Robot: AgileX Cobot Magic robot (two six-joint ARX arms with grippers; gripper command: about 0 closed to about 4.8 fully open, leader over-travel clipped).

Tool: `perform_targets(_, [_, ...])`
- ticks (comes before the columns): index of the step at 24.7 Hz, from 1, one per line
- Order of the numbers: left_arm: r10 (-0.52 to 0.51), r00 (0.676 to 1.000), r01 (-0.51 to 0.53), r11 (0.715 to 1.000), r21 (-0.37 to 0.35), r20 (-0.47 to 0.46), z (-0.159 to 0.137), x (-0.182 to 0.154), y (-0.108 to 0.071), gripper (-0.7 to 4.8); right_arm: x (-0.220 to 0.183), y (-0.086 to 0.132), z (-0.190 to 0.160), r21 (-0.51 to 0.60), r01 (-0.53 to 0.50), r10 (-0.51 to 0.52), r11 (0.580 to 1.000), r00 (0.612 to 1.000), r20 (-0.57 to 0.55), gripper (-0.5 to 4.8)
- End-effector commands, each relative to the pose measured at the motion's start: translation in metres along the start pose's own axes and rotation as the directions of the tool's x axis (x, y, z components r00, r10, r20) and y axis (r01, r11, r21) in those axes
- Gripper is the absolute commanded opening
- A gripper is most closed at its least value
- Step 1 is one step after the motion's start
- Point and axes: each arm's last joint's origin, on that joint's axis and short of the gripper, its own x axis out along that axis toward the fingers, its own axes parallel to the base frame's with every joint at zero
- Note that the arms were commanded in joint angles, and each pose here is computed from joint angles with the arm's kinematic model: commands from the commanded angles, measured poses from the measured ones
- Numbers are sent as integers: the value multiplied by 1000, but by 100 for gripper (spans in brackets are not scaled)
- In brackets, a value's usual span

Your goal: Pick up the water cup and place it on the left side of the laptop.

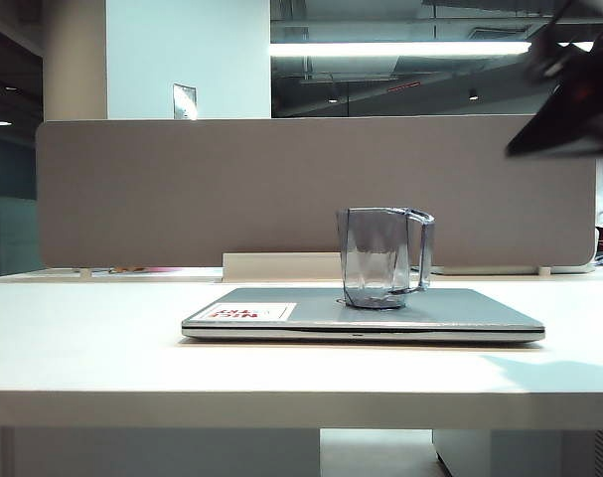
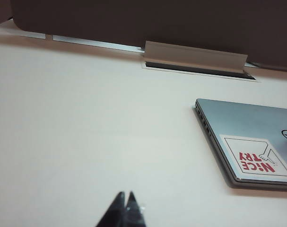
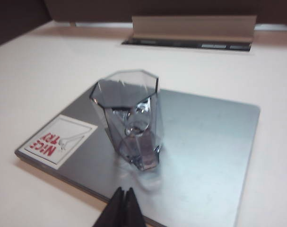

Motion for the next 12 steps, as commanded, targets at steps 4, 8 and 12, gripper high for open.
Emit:
perform_targets(4, [1, 1000, -1, 1000, 0, 10, 2, 0, 0, -6, 41, 16, -3, -20, -22, 21, 1000, 999, -46, 84])
perform_targets(8, [1, 1000, -1, 1000, 0, 10, 2, 0, 0, -6, 76, 20, -1, -22, -29, 27, 999, 995, -100, 181])
perform_targets(12, [0, 1000, 0, 1000, 0, 11, 2, 0, 0, -6, 95, 20, -6, -27, -10, 6, 1000, 990, -144, 181])
